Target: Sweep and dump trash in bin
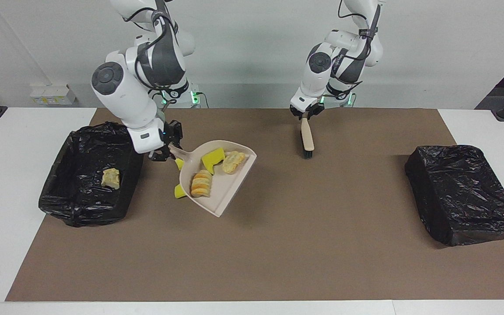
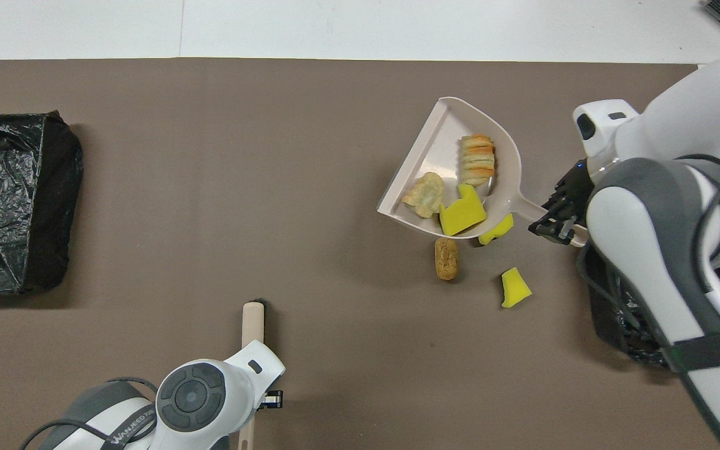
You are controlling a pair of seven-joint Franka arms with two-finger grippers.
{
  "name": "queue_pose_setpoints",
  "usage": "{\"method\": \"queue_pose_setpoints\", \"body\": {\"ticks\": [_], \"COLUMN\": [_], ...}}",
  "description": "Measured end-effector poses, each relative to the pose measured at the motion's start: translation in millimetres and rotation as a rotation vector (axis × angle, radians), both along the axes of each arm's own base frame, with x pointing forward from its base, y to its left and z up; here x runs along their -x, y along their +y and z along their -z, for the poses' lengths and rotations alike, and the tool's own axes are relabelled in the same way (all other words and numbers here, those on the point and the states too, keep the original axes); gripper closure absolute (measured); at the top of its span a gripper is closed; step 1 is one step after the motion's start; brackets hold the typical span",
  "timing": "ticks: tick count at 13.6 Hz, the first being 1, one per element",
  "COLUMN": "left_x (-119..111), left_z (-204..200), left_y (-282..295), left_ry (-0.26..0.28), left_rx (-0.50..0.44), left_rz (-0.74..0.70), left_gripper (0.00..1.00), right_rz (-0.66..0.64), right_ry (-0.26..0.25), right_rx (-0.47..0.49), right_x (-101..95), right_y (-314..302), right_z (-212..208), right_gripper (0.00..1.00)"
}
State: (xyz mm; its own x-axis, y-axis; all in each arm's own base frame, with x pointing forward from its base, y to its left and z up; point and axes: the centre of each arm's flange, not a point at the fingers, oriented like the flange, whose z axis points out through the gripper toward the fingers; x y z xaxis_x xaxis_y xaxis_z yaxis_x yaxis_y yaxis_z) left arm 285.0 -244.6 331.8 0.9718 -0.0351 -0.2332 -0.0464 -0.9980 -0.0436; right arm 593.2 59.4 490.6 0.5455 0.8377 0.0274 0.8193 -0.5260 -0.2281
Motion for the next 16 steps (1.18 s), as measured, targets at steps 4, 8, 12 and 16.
{"method": "queue_pose_setpoints", "body": {"ticks": [4, 8, 12, 16], "left_x": [-58.6, -149.9, -193.5, -228.6], "left_z": [-34.4, -131.8, -210.2, -262.8], "left_y": [3.6, 57.7, 113.3, 134.4], "left_ry": [-0.060, -0.173, -0.262, -0.258], "left_rx": [0.056, 0.156, 0.101, 0.084], "left_rz": [-0.059, 0.045, 0.153, 0.162], "left_gripper": [0.01, 0.00, 0.00, 0.00], "right_rz": [0.008, -0.025, -0.177, -0.276], "right_ry": [0.031, 0.046, 0.088, 0.114], "right_rx": [0.077, 0.149, 0.282, 0.417], "right_x": [3.7, 18.4, 31.1, 38.6], "right_y": [-95.3, -188.3, -236.7, -279.0], "right_z": [-1.9, -2.5, -8.1, -16.3], "right_gripper": [0.68, 0.68, 0.68, 0.68]}}
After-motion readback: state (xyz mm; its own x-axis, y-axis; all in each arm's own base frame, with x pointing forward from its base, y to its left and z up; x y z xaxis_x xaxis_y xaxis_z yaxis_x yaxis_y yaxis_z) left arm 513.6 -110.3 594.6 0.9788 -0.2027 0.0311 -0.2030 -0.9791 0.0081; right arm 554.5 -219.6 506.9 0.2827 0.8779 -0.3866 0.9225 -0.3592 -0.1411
